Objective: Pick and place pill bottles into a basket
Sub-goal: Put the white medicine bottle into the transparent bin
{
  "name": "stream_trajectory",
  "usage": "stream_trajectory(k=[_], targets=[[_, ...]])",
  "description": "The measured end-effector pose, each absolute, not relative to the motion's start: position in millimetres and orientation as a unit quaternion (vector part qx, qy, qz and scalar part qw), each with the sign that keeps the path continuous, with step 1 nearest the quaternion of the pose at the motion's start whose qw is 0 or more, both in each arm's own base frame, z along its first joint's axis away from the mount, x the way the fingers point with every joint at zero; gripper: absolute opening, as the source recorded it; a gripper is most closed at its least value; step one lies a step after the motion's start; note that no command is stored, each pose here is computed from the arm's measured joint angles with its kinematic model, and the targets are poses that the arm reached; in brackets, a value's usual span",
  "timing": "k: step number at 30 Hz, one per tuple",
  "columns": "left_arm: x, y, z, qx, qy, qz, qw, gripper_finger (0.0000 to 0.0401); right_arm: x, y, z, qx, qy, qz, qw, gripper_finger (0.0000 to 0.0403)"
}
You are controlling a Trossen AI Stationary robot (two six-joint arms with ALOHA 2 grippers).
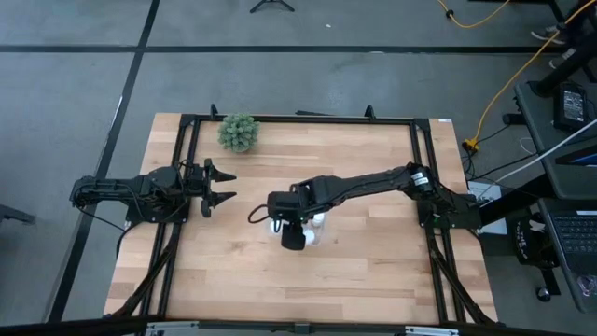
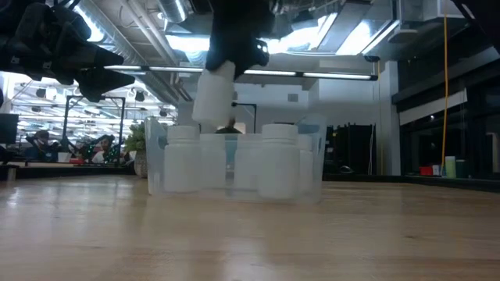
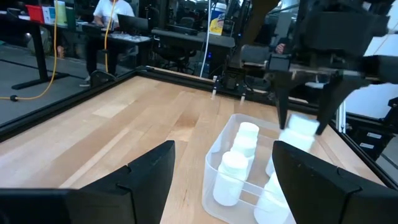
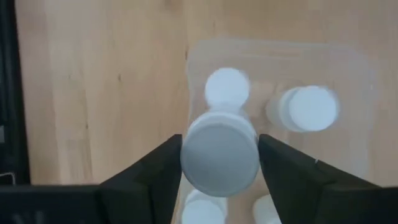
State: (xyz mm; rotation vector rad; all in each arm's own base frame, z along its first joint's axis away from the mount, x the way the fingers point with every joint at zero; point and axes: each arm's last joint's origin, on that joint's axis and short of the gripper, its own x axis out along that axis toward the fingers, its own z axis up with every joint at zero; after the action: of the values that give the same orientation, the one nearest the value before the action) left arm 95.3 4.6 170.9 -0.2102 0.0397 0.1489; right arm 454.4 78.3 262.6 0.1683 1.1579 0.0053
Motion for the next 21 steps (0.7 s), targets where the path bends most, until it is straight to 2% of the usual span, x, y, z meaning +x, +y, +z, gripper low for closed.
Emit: stream_trajectory(k=[11,21], targets=[[95.3,4.6,170.9,-0.105,0.020,0.074,0.992,0.0262,448.1,77.2,237.8,0.079,0.585,0.002,0.807,0.0169],[95.3,4.6,170.9,-0.105,0.020,0.074,0.992,0.0262,447.0,78.3,202.1,0.101,0.588,0.012,0.802,0.0174]])
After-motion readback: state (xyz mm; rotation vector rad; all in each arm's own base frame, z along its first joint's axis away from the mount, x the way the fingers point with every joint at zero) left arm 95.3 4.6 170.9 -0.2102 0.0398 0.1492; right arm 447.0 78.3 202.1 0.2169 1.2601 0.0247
